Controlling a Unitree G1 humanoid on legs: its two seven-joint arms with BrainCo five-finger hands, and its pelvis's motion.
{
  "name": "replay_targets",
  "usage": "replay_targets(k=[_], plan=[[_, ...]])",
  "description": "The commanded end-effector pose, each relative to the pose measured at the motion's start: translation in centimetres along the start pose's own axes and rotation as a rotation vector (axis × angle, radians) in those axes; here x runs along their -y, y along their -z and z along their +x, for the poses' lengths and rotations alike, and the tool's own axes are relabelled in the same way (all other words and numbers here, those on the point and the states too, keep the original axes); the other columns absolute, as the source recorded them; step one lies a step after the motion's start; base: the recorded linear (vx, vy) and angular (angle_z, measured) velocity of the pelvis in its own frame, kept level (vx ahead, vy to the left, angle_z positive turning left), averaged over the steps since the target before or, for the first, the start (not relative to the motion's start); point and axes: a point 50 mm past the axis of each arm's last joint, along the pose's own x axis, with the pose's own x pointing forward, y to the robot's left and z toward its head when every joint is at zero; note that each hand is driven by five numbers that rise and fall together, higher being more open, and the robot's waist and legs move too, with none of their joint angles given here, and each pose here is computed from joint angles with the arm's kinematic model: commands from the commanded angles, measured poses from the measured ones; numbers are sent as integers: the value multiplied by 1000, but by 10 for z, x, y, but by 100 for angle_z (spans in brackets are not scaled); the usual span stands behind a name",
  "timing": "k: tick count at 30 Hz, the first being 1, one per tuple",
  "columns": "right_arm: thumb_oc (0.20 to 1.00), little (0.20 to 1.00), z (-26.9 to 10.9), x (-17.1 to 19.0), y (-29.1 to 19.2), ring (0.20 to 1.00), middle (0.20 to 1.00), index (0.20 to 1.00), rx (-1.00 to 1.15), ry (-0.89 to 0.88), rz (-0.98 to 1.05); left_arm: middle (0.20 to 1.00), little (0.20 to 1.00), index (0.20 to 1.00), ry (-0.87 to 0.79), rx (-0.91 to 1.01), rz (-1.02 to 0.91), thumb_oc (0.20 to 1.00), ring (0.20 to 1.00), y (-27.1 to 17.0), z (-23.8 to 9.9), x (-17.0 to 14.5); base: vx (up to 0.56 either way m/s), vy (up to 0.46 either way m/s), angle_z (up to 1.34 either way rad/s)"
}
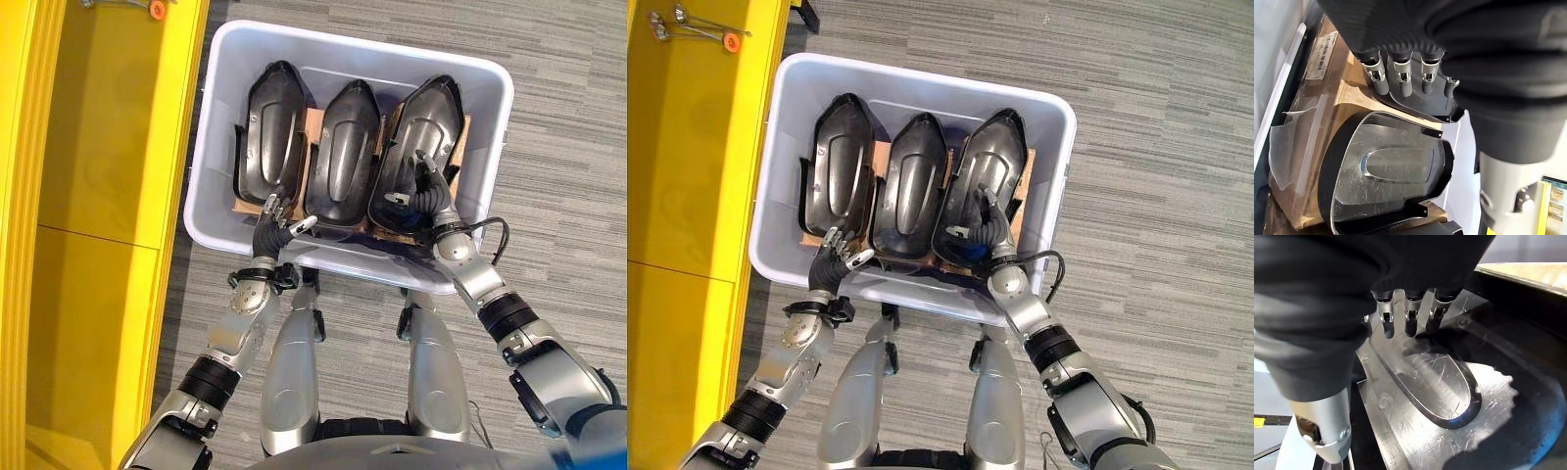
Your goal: Move parts from the plastic box to the shelf.
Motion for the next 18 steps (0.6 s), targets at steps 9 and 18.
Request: replay_targets(k=[9, 18], plan=[[1000, 1000, -14, 30, -12, 1000, 1000, 1000, 106, 161, 37, 1000, 1000, 1000, -21, 110, -7, 1000, 1000, -19, 0, -2, 0, 0, 0], [1000, 1000, -39, 65, -34, 1000, 1000, 1000, 268, 340, 82, 1000, 1000, 1000, -56, 128, 23, 1000, 1000, -22, -2, -8, 1, 0, 0]])
